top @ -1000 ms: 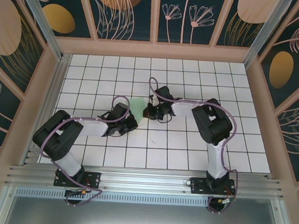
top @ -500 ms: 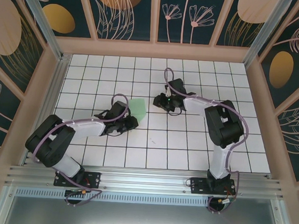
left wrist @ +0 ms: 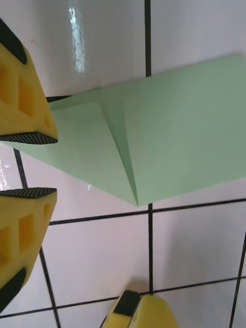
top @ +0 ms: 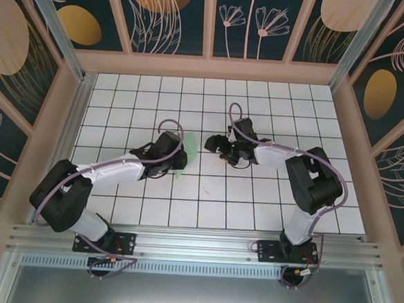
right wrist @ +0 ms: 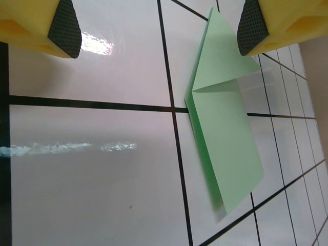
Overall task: Fold a paper plane with a square sheet of paper (pick it up from the middle)
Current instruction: Move the paper to the center of the table.
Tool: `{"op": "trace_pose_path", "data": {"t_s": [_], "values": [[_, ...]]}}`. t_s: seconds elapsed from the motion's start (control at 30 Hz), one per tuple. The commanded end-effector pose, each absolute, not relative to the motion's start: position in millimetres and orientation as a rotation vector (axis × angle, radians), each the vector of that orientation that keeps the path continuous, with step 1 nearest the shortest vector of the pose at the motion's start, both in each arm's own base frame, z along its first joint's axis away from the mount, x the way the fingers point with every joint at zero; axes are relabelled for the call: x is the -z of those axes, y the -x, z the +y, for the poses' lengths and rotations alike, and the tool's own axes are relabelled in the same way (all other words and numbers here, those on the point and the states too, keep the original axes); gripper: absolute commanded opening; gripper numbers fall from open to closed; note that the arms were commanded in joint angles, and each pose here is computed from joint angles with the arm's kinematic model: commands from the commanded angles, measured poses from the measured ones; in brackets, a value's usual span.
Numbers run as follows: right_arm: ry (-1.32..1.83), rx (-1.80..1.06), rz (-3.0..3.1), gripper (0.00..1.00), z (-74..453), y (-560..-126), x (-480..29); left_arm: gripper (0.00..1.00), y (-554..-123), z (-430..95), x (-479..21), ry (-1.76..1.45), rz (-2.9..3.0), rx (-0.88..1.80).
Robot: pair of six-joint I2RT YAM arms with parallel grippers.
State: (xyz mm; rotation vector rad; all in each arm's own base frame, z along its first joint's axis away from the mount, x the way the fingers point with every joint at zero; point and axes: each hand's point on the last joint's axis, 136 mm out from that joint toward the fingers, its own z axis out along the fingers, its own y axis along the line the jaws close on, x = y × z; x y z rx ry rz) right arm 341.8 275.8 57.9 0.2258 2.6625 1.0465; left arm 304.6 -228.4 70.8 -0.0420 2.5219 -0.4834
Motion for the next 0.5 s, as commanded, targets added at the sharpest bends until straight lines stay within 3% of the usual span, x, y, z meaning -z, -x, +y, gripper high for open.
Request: {"op": "trace_pose_path", "data": {"t_s": [0.0,0.47], "values": [[-0.233,-1.104,2.589,0.83,281,-349,-78,0.26,-312,-213,-62,0.056,2.531,0.33],[-0.184,-1.166,2.588,0.83,294,-348,-81,0.1,-327,-208,-37,0.202,2.545,0.277]]}}
